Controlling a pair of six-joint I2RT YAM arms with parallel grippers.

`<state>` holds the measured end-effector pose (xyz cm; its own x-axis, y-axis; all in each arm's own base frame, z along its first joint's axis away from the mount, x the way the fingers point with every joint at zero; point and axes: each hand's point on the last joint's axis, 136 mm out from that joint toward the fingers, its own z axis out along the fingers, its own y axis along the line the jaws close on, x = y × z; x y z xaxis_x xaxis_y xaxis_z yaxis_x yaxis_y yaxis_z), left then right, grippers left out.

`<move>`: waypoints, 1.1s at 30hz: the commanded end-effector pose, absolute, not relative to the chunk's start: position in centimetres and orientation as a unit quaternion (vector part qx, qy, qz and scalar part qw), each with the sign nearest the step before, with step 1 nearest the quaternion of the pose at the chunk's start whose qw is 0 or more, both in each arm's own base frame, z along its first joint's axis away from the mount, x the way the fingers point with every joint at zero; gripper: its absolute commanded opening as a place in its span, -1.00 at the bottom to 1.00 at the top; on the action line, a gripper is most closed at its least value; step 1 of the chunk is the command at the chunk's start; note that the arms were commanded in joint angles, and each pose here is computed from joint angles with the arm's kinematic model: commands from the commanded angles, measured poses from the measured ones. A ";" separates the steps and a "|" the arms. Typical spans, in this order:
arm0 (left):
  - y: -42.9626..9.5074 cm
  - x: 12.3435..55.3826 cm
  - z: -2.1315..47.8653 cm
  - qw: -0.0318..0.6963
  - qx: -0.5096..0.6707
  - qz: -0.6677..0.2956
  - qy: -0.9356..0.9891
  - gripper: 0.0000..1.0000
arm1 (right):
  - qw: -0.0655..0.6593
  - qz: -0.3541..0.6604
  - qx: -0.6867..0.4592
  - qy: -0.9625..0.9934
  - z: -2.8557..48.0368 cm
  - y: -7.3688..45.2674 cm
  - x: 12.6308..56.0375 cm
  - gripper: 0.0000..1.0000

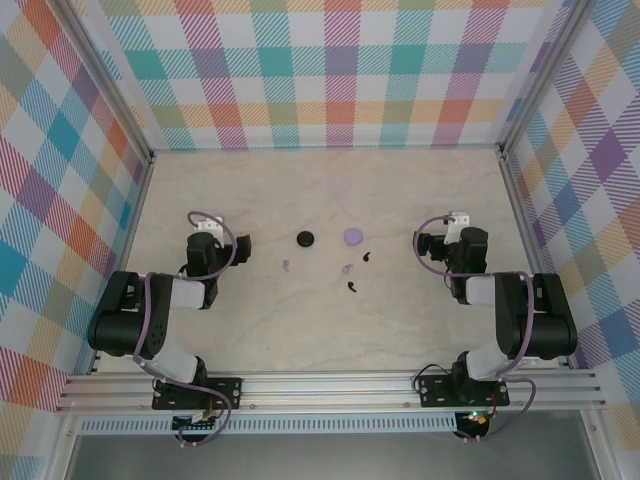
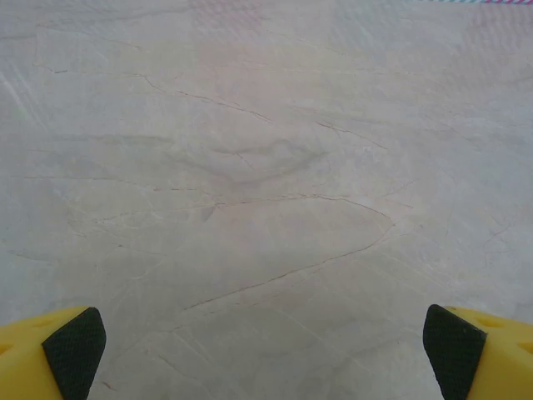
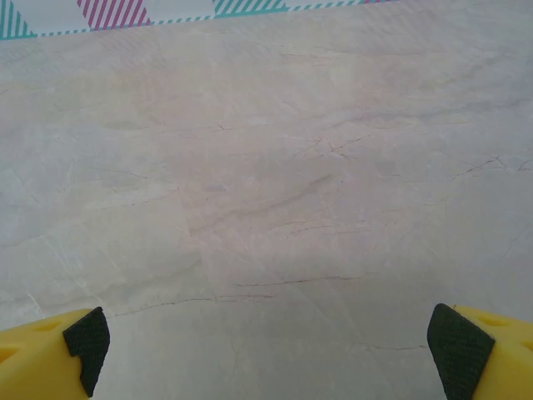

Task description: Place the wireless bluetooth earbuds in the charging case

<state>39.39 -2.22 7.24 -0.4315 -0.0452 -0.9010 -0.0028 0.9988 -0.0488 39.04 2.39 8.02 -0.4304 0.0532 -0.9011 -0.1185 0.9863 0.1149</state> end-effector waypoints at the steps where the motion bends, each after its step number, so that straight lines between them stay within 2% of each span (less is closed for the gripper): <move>1: -1.4 39.9 7.8 0.542 -0.028 -0.015 0.840 1.00 | 0.549 0.078 -0.027 0.831 9.1 2.5 39.7 0.99; 22: -1.3 39.9 8.0 0.541 -0.032 -0.012 0.840 1.00 | 0.546 0.078 -0.026 0.834 9.3 2.5 39.8 0.99; 24: -0.8 40.1 8.7 0.536 -0.046 -0.003 0.843 1.00 | 0.527 0.077 -0.021 0.846 9.7 2.4 40.0 0.99; 28: -0.1 39.9 9.8 0.507 -0.069 0.009 0.859 1.00 | 0.446 0.082 0.008 0.891 9.8 2.2 40.4 0.99; 33: -1.0 39.2 11.6 0.472 -0.086 -0.028 0.877 1.00 | 0.372 0.128 0.021 0.919 10.0 3.6 39.8 0.99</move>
